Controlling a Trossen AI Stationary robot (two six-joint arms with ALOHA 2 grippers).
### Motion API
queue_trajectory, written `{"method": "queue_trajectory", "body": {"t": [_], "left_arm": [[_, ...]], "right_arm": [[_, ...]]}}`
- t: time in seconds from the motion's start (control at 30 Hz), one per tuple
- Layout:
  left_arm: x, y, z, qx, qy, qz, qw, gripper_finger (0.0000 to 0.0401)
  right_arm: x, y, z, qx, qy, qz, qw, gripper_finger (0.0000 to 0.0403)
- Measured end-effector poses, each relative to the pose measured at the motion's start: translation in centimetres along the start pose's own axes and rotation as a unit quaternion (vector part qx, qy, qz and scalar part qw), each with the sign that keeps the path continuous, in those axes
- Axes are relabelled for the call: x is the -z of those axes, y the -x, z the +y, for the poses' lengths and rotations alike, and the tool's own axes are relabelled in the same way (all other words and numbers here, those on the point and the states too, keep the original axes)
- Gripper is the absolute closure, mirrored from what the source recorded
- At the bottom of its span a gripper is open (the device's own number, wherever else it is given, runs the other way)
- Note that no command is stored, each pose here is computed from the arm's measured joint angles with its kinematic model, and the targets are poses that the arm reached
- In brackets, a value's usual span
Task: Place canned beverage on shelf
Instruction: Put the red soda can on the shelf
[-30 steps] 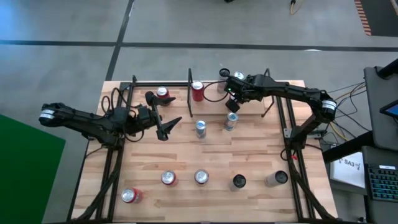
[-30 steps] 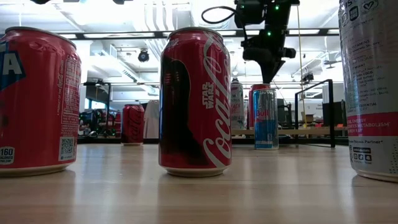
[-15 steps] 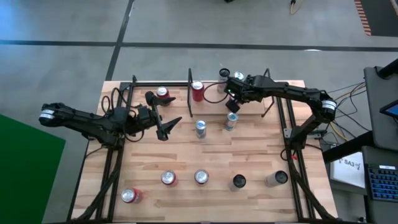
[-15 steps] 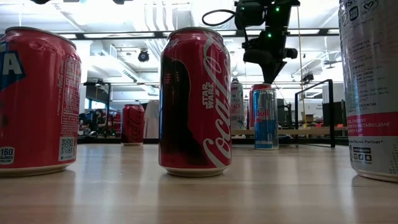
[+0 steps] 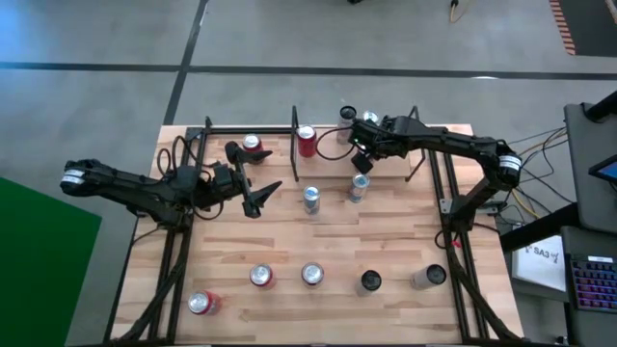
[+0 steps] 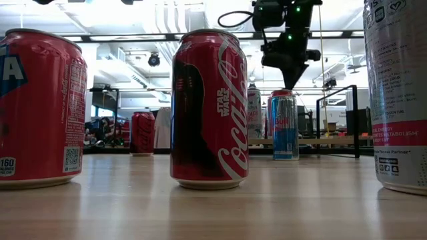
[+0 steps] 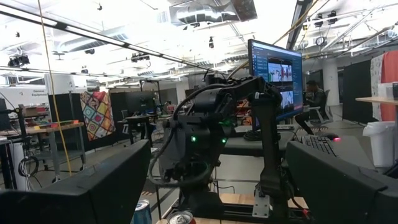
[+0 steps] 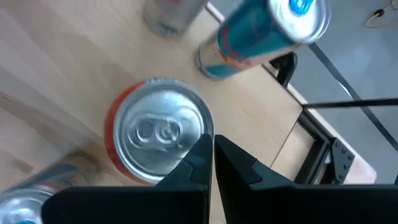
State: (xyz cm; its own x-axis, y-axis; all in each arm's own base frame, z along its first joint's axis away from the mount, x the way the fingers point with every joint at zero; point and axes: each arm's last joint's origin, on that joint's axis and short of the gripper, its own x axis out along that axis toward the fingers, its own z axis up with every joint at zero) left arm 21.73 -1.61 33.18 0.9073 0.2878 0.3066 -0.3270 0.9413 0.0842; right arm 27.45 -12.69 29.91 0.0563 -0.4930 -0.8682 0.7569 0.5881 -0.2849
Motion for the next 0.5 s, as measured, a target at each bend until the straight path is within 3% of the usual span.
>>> {"method": "queue_trajectory", "body": {"t": [0.17, 0.33, 0.5], "left_arm": [[0.0, 0.0, 0.0, 0.0, 0.0, 0.0, 1.0, 0.0042], [-0.01, 0.0, 0.0, 0.0, 0.0, 0.0, 1.0, 0.0042], [0.01, 0.0, 0.0, 0.0, 0.0, 0.0, 1.0, 0.0042]], "right_arm": [[-0.72, 0.86, -0.13, -0.013, 0.004, -0.025, 1.0, 0.0394], [-0.67, 0.75, 0.16, -0.052, 0.01, -0.015, 0.998, 0.0394], [-0.37, 0.5, 0.29, -0.051, 0.012, -0.006, 0.999, 0.0394]]}}
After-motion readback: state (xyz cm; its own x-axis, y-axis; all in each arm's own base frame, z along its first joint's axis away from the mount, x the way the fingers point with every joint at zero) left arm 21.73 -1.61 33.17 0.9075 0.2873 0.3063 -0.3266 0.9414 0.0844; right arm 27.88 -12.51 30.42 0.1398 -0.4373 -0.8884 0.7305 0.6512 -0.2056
